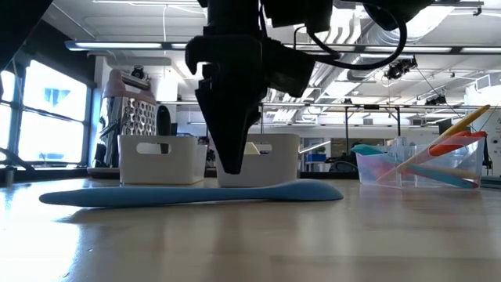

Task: Pick & Place Kitchen Items
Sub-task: Put the blue serving spoon into the left white bin

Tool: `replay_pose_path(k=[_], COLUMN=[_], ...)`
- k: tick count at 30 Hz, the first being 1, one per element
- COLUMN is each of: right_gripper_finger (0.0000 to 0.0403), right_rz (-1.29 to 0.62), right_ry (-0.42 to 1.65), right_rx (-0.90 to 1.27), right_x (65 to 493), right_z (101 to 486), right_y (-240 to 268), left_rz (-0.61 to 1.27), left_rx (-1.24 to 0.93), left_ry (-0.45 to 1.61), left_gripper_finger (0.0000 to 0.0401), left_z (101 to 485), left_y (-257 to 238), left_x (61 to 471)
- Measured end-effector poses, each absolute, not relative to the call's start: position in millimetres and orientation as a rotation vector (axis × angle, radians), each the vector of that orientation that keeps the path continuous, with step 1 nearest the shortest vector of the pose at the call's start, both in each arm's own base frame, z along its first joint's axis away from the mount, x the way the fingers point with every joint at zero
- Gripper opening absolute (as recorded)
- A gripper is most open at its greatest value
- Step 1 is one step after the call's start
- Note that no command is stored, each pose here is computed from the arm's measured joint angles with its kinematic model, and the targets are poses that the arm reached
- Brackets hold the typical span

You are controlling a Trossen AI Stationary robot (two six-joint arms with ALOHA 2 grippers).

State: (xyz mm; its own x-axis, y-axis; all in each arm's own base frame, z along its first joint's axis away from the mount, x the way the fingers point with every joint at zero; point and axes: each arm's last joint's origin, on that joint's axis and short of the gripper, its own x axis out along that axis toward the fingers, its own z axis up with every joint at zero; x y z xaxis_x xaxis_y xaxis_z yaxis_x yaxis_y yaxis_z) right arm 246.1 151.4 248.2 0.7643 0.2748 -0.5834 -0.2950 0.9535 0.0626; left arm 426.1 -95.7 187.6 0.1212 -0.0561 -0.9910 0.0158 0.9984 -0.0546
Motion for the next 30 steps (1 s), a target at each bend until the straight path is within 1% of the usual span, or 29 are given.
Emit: replay_pose_path(k=[6, 14, 24, 30], right_gripper_finger=[0.0203, 0.0203, 0.0203, 0.0203], right_rz=[0.314, 0.306, 0.306, 0.302], right_ry=[0.629, 0.629, 0.628, 0.628], right_rx=[-0.037, -0.031, -0.027, -0.028], right_x=[246, 246, 246, 246], right_z=[248, 248, 248, 248], right_y=[152, 151, 151, 151], left_rz=[-0.093, -0.046, -0.06, -0.049], left_rx=[-0.044, -0.046, -0.068, -0.08], left_ry=[1.43, 1.422, 1.382, 1.393], left_gripper_finger=[0.0175, 0.0175, 0.0175, 0.0175], left_z=[188, 188, 189, 173], left_y=[-108, -106, -108, -107], left_x=[426, 426, 430, 427])
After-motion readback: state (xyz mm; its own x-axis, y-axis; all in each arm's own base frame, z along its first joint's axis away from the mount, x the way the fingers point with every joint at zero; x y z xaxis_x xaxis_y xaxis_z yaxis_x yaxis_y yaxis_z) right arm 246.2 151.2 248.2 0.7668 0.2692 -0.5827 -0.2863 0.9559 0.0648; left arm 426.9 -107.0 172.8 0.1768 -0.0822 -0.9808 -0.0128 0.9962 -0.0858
